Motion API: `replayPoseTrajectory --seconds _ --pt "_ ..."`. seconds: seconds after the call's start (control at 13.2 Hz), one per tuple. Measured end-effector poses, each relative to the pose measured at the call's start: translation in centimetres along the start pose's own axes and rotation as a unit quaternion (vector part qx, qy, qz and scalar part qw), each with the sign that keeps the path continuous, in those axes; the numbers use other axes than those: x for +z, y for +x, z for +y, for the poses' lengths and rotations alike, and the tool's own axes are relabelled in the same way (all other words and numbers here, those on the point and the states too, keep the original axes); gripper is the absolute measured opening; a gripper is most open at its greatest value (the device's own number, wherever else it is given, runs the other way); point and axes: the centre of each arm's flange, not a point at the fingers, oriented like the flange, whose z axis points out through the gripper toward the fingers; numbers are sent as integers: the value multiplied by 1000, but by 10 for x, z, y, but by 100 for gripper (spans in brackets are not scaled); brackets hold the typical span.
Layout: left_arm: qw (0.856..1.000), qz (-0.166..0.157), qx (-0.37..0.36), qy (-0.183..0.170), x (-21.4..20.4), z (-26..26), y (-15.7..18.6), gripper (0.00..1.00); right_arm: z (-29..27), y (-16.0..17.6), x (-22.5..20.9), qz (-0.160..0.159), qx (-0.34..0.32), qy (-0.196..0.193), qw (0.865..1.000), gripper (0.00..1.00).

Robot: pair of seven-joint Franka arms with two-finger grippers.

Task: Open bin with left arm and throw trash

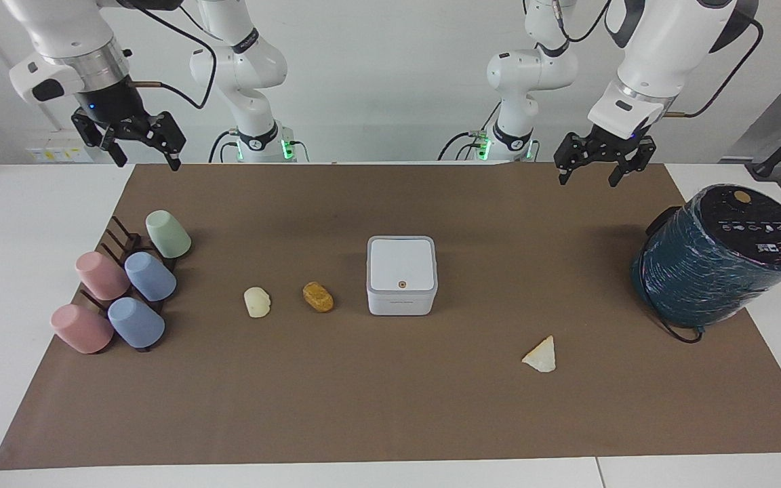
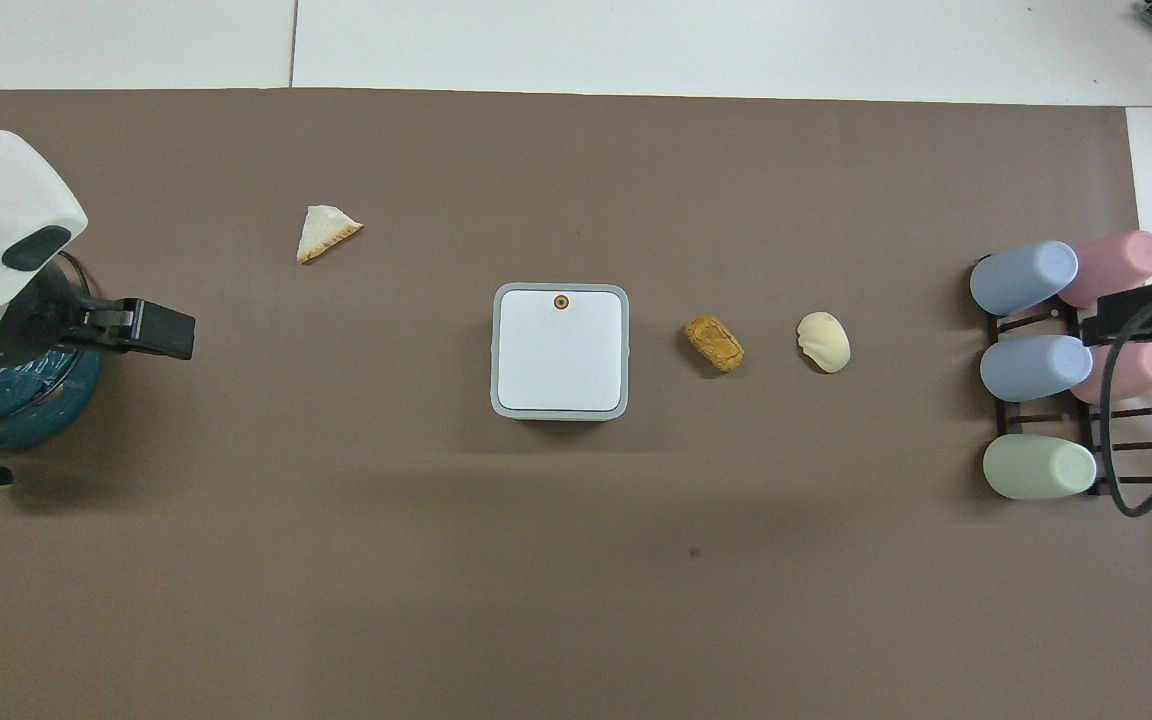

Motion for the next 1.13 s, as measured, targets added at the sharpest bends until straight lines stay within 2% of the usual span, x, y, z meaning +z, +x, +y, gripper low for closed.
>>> replayPoseTrajectory --seconds 0.38,0.68,0.83,1.13 --pt "1000 3 4 0 -1 4 0 100 -3 3 17 0 -1 7 1000 100" --pt "1000 4 5 0 -1 5 0 100 -17 16 77 32 -7 24 999 100" --pt "1000 4 7 0 -1 8 0 100 -28 15 100 35 -16 25 999 100" --pt "1000 4 12 0 0 13 0 100 -45 23 157 24 -120 20 992 100"
